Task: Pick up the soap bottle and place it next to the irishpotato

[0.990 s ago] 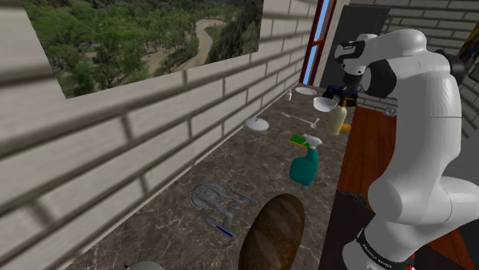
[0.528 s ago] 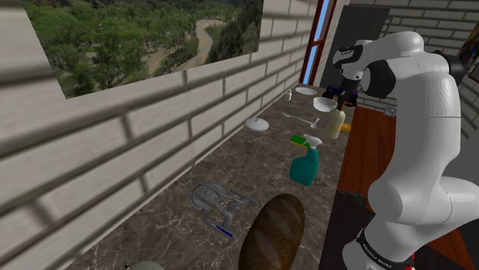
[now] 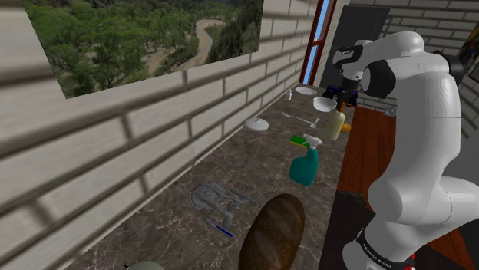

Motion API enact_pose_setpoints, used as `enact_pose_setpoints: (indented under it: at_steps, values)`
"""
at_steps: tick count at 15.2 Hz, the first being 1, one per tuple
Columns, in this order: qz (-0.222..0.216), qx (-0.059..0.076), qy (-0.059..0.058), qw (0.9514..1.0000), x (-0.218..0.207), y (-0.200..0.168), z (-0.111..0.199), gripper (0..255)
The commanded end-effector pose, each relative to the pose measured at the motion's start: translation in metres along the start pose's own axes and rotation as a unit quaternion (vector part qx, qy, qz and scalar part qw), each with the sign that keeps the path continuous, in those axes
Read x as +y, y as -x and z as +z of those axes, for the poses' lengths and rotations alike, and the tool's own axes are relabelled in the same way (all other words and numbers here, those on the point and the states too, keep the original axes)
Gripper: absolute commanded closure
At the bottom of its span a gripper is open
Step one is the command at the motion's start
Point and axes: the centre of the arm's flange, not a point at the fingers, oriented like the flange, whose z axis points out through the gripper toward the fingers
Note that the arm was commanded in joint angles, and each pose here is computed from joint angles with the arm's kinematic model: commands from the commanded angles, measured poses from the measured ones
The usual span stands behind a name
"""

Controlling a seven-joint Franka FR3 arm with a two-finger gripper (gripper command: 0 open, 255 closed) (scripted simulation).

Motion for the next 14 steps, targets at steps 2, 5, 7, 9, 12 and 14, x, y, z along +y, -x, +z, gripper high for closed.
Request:
enact_pose_setpoints:
  at_steps: [2,5,7,9,12,14]
  values:
    - [0.000,0.000,0.000,1.0000,0.000,0.000,0.000,0]
    - [0.000,0.000,0.000,1.0000,0.000,0.000,-0.040,0]
    - [0.000,0.000,0.000,1.0000,0.000,0.000,-0.050,0]
    - [0.000,0.000,0.000,1.0000,0.000,0.000,-0.050,0]
    - [0.000,0.000,0.000,1.0000,0.000,0.000,-0.050,0]
    - [0.000,0.000,0.000,1.0000,0.000,0.000,-0.050,0]
